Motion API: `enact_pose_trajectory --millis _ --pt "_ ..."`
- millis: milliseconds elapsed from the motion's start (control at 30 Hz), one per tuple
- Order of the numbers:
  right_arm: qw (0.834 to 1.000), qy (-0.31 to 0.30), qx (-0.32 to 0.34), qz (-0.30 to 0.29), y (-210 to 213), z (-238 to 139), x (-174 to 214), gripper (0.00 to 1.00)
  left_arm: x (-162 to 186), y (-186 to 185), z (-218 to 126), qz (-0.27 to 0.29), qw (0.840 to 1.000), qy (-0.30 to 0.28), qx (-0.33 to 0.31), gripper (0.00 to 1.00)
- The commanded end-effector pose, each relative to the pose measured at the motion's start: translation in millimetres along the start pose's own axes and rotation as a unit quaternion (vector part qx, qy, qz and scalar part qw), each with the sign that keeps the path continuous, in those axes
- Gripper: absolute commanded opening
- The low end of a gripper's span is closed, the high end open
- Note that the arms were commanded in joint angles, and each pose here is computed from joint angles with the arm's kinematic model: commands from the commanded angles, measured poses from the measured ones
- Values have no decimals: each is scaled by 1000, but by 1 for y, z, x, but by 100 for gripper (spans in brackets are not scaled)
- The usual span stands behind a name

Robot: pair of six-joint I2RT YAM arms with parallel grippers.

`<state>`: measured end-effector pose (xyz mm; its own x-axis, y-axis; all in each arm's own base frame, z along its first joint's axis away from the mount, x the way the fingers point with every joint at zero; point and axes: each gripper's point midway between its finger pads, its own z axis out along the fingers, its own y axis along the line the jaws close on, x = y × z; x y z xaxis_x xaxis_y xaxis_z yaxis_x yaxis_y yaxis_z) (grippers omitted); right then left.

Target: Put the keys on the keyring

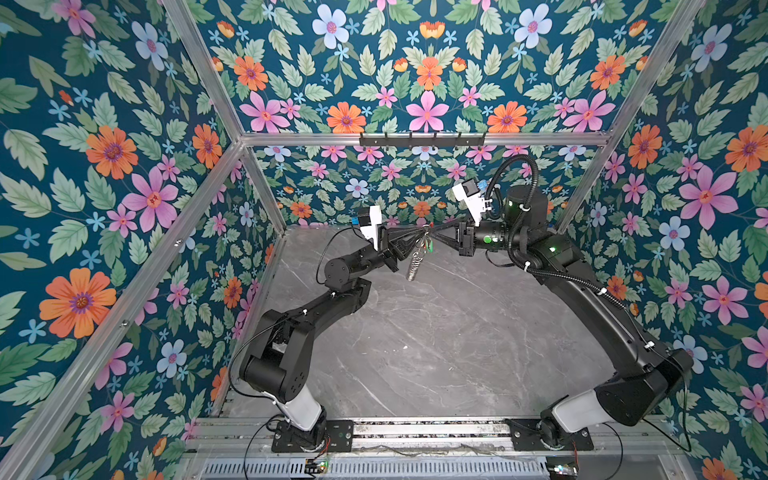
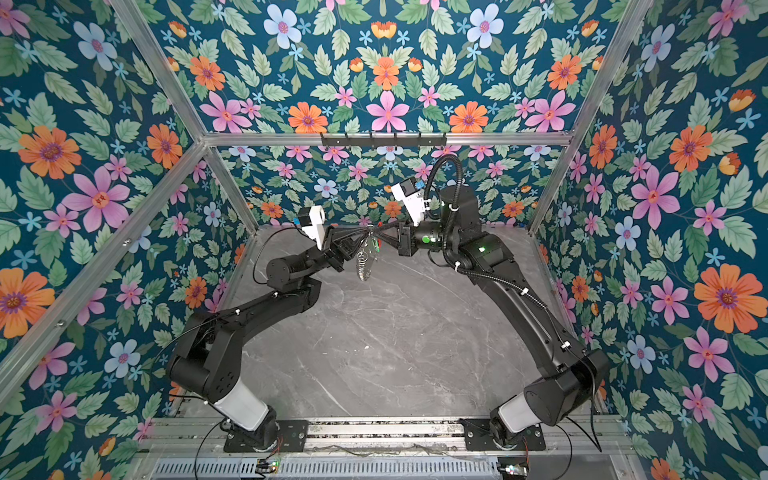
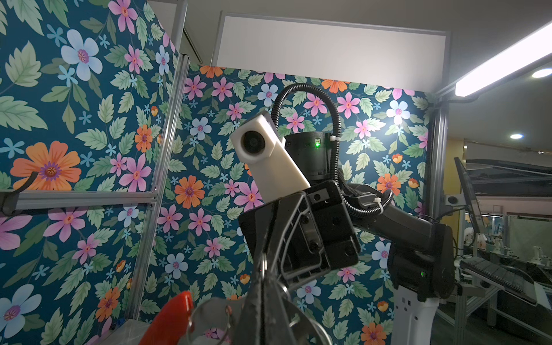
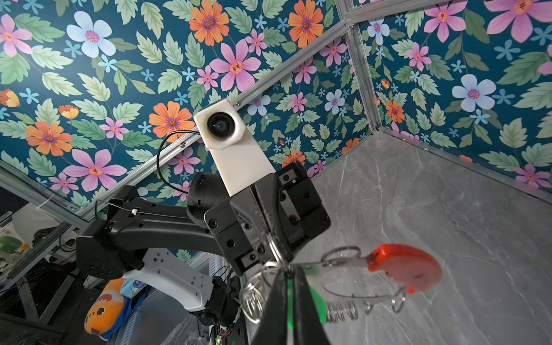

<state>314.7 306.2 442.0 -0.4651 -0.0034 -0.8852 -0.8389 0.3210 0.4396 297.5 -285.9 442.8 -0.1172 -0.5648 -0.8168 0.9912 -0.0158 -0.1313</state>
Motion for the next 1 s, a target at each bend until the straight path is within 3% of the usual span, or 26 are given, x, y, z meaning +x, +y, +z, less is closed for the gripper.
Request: enact_pose_trajectory --millis 0,100,233,400,600,667,700,767,833,967 --pt "1000 -10 -14 -20 7 0 -7 6 -5 -9 1 15 1000 -10 16 0" --pt "1000 -9 -13 -19 6 2 -9 13 -4 -9 1 13 1000 -9 17 0" --pt "1000 -10 -14 -19 5 4 -11 14 -2 -9 2 10 1000 -7 18 0" --pt "1000 -7 -18 -16 5 6 -11 2 -3 -10 1 10 1000 -7 19 0" --pt "1000 -2 -9 -21 4 3 -6 0 -1 -10 0 15 1000 -6 17 0" --pt "1000 4 2 -28 1 1 -2 0 1 -10 -2 20 1000 2 18 12" --pt "999 12 13 -33 -3 1 2 0 0 -8 -3 19 1000 4 13 12" --pt "997 39 42 -52 -13 -2 15 0 9 -7 -9 43 998 46 12 18" --pt "992 71 82 -70 -29 -4 30 0 23 -1 -14 68 992 101 -6 18" --pt "971 135 162 -116 -59 -8 59 0 68 17 -28 127 953 272 -51 15"
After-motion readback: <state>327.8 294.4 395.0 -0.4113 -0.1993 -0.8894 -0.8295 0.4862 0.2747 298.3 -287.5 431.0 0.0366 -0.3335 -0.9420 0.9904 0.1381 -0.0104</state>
